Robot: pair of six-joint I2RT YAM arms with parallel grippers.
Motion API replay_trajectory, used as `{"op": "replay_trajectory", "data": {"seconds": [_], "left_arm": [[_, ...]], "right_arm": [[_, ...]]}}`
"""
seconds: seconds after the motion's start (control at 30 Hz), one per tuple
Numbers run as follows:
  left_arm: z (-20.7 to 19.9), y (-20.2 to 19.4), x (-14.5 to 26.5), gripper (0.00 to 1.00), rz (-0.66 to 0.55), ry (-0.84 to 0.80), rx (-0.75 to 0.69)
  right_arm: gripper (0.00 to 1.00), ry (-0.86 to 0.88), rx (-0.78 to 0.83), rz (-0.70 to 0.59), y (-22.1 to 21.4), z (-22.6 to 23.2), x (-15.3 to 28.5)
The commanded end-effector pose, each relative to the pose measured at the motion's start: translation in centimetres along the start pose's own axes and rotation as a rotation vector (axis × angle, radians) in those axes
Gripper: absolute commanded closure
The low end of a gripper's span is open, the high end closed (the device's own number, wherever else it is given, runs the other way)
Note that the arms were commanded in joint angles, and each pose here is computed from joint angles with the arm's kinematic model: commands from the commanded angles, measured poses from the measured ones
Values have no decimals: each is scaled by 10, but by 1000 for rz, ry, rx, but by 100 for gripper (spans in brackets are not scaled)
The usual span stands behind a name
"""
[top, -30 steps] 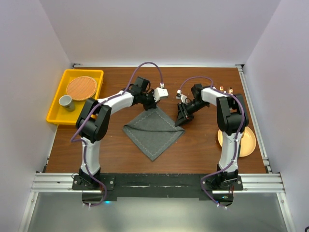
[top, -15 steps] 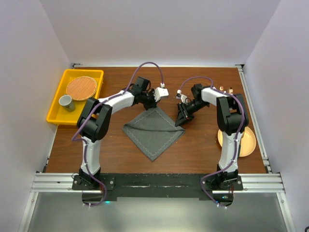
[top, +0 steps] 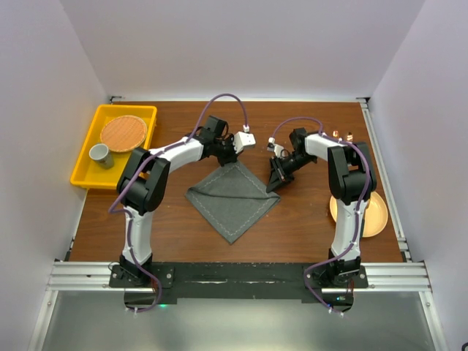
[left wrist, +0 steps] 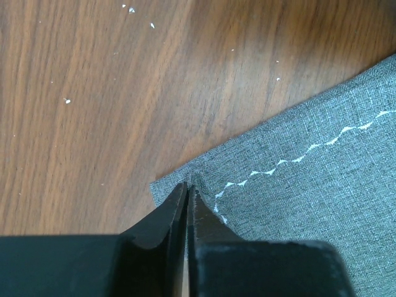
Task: Fold the napkin into a case and place the utensils inside
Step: Fold the top corner of the square-folded napkin at the center of the board, then smooth out the upper triangle-folded napkin at the center of the board.
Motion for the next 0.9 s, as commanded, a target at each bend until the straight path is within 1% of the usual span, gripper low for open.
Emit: {"op": "replay_trajectory", "data": {"seconds": [0.0,0.03,0.07,0.1,0.13,0.2,0.23,0.3,0.33,0.37,0.4,0.43,0.47,0.53,0.57,0.6,0.67,0.7,0.73,0.77,0.8,0.83,0.87], "left_arm": [[17,13,9,76,-42,49,9],[19,21,17,72,-64,55,17],[24,20,25,69,-75,66,67],[28,24,33,61,-94,76,92],[28,36,46,59,-131,71,131],[36,36,65,55,-156,90,195],[36,46,81,53,-195,93,234],[39,40,99,47,-220,100,305],[37,50,115,44,-266,95,342],[38,40,124,42,-270,101,383],[38,39,132,38,-282,107,404],[41,43,150,37,-315,129,430],[39,38,155,33,-320,126,453],[32,44,175,27,-354,117,464],[30,42,181,27,-360,114,471],[24,48,192,27,-378,109,459],[5,46,194,27,-383,51,476],[-3,51,200,27,-403,35,480],[-14,55,201,27,-431,-25,519],[-27,48,195,29,-425,-70,563],[-36,57,197,30,-466,-123,626],[-45,58,194,31,-476,-159,659],[-57,50,185,34,-466,-191,713]], "right_arm": [[87,-21,18,-11,2,1,0],[86,-21,15,-11,3,1,0],[84,-20,15,-15,4,2,1],[79,-19,14,-15,4,3,1],[77,-19,9,-18,5,3,1],[72,-14,13,-26,7,7,4],[62,-16,12,-31,9,9,5],[54,-35,28,-44,14,12,12],[48,-43,41,-54,17,14,17],[46,-49,51,-64,22,18,23],[43,-60,58,-70,24,19,27],[40,-66,70,-85,27,21,34],[34,-70,81,-93,31,27,41],[30,-93,111,-114,35,30,54],[26,-102,127,-124,38,36,62],[24,-124,153,-132,40,35,68],[20,-143,184,-151,42,43,80],[20,-142,206,-159,43,46,85],[20,-120,219,-168,44,53,86],[20,-94,233,-185,44,62,89],[20,-66,224,-192,44,70,88],[20,-16,226,-199,43,79,84],[20,9,224,-198,42,85,81]]}}
Point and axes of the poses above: each gripper's point midway between its finger pads, its own x axis back along the fingers, its own z axis along the line the jaws close on, y = z × x, the point moved 2 cm from there along x, back along the fingers, and after that the axes turned 1 degree about -x, right-handed, at the moved point
